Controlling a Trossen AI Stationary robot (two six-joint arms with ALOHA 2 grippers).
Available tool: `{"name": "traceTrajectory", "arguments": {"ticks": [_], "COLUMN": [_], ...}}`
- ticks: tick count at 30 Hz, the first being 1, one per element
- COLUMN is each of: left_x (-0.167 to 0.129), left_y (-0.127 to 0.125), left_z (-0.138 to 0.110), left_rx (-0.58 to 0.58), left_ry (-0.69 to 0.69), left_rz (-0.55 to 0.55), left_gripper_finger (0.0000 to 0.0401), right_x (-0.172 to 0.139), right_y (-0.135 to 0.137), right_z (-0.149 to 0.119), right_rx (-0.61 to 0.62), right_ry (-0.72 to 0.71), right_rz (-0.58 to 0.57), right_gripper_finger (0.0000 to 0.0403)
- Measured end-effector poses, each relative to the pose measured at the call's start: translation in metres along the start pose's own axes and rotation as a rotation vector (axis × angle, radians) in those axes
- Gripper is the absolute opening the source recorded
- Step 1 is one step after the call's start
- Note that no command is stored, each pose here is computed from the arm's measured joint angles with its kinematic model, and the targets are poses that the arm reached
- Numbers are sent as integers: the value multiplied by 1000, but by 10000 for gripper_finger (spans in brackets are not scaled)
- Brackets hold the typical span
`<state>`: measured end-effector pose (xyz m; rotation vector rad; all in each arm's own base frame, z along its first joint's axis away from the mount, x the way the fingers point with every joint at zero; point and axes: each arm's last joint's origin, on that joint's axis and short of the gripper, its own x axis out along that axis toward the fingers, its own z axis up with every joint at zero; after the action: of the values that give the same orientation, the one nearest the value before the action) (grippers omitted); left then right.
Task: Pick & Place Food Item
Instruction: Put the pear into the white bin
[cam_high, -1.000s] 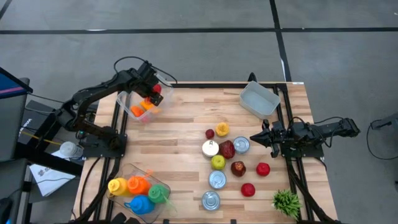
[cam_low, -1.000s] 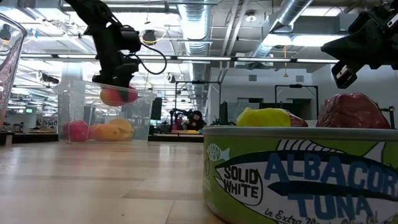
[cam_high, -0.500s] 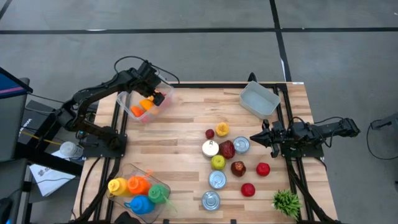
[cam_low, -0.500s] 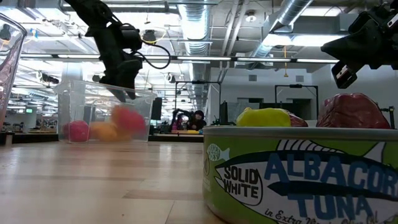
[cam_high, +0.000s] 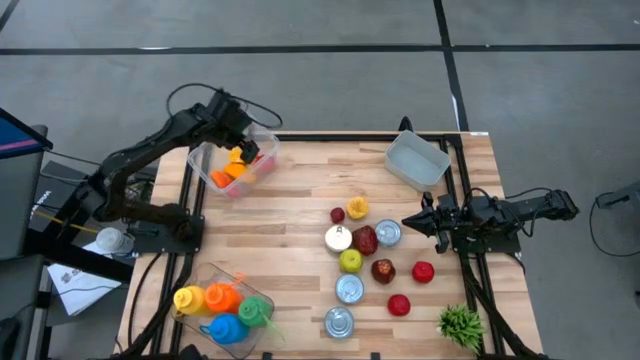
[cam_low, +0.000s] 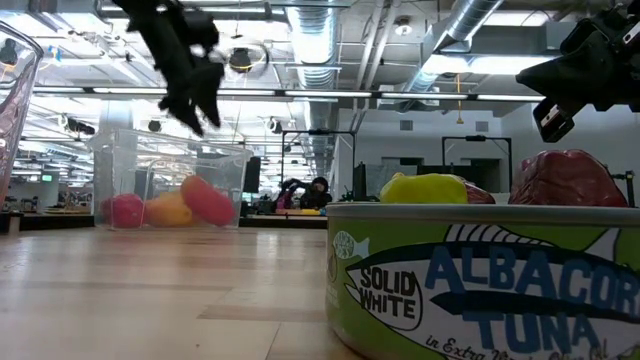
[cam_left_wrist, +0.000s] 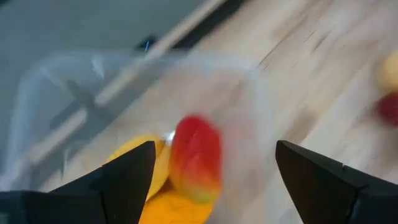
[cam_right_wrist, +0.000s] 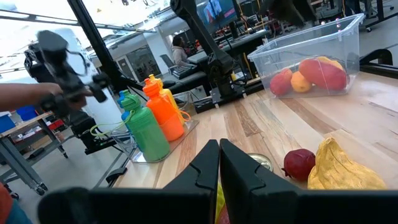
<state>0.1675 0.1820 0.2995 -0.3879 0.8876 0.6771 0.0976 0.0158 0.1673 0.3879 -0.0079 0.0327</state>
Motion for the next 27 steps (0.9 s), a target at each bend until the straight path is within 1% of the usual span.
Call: {"name": "traceTrajectory", "arguments": {"ticks": [3,7,10,14,17,20,25,27], "left_x": [-30,-65,-78,-84,-70,-46,8,31], "left_y": [-11,-39,-63,-100,-127,-150,-187,-199], "left_z": [8,21,32,43,49,57,66,68], "left_rx": [15,96,101,183,215,240,264,247], "left_ry": [-131,-334,-454,-600,-624,-634,-652,-649], "left_rz": [-61,-198,-303,-425,-452,-493,-536,-554], "left_gripper_finger": [315,311,311,310,310,310,310,310], "right_x": [0,0,0,0,0,0,0,0], "right_y": [0,0,0,0,0,0,0,0], "right_z": [0,0,0,0,0,0,0,0], "right_rx": [0,0,0,0,0,0,0,0], "right_ry": [0,0,0,0,0,0,0,0], "right_rz": [0,0,0,0,0,0,0,0], "right_gripper_finger": [10,10,10,10,10,10,10,10]}}
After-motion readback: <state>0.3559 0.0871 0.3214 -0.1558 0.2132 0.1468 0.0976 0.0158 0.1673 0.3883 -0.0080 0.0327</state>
